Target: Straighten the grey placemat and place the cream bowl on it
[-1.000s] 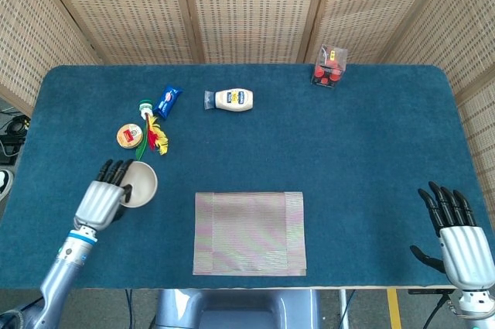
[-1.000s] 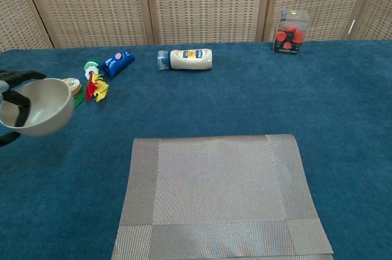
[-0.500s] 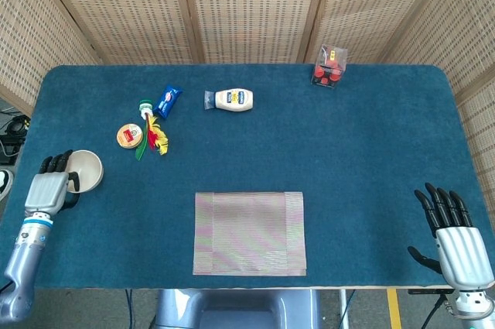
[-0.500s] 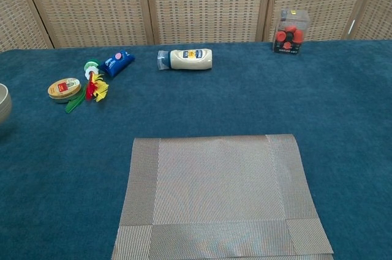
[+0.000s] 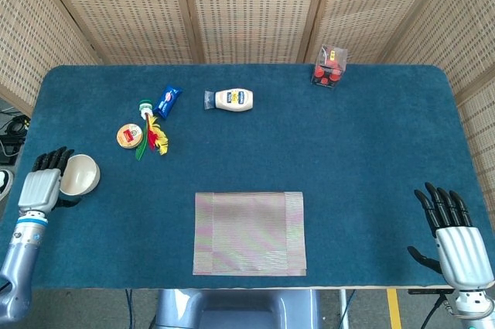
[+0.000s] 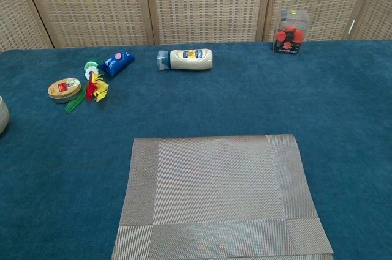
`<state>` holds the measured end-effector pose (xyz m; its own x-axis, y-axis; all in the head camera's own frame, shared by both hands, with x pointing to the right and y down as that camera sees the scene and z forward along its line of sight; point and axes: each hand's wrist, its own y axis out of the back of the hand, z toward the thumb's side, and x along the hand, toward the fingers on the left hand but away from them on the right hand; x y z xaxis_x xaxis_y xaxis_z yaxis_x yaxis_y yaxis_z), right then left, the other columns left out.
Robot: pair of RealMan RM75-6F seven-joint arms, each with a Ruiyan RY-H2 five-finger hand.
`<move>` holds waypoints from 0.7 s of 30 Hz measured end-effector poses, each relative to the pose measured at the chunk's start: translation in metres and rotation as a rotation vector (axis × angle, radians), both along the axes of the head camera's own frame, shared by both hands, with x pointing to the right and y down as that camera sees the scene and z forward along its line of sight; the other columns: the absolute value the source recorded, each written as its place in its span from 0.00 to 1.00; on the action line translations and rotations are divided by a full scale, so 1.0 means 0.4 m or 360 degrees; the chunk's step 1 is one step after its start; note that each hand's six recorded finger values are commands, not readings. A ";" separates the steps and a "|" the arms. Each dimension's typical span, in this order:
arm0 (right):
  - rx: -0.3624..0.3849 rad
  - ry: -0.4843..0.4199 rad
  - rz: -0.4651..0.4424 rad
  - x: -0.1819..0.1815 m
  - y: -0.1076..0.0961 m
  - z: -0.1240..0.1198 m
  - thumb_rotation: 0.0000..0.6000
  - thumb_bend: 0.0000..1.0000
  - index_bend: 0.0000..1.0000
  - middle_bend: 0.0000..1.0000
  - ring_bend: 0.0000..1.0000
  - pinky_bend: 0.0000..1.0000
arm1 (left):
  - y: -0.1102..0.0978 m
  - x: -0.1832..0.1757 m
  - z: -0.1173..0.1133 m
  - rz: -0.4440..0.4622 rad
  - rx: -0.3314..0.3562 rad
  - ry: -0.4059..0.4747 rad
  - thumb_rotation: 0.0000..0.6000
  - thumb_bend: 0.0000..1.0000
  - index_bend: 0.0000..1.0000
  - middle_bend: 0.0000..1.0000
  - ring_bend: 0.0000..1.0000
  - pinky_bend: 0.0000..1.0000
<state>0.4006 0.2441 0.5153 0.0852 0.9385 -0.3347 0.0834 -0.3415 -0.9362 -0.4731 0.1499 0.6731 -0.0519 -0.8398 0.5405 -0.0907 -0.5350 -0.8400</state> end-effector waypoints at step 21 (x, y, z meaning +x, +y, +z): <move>0.0005 0.0024 0.0013 0.006 -0.003 0.003 1.00 0.00 0.07 0.00 0.00 0.00 | 0.196 0.458 -0.162 0.1084 0.0039 0.0722 1.00 0.30 0.41 0.00 0.00 0.00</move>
